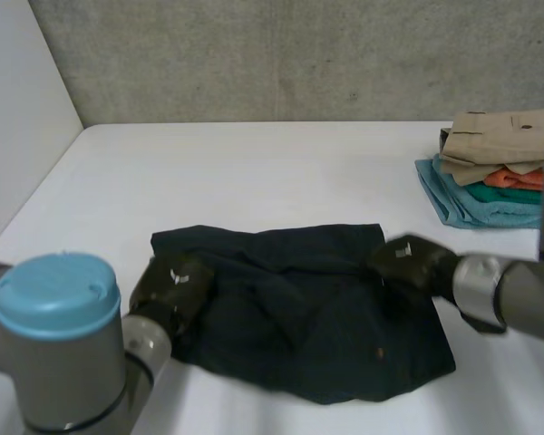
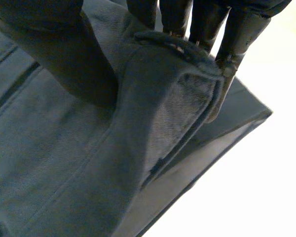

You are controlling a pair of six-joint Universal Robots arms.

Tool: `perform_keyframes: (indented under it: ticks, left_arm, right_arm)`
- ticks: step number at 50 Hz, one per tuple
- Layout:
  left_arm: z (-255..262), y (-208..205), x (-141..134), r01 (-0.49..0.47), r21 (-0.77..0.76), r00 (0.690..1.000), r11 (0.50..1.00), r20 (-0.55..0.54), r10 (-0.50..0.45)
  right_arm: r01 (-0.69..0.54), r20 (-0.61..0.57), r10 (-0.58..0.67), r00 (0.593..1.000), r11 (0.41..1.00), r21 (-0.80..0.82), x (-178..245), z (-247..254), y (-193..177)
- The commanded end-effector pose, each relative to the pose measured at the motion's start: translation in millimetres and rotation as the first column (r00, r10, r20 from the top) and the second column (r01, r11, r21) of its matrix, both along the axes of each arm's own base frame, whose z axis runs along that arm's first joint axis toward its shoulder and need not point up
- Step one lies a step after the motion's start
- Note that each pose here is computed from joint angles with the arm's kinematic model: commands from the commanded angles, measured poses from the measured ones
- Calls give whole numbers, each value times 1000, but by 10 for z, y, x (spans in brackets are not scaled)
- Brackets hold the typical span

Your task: Fold the laundry.

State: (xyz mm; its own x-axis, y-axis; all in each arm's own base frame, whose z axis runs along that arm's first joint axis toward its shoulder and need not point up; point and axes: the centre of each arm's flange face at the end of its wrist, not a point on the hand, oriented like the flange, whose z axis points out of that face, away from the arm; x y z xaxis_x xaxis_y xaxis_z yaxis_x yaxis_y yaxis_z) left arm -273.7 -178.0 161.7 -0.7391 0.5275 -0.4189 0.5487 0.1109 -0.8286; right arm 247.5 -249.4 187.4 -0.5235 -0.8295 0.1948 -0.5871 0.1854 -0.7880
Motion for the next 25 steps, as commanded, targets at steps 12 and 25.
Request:
perform_keyframes:
  ticks: [12, 25]
  left_arm:
    - [-172, -1125, -206, -120, -109, 993, 987, -16, 119]
    - [372, -840, -52, -139, -203, 989, 969, -83, 124]
  right_arm:
    - [224, 82, -209, 974, 940, -258, 776, -368, -1122]
    - [206, 131, -175, 976, 939, -276, 614, 319, -663]
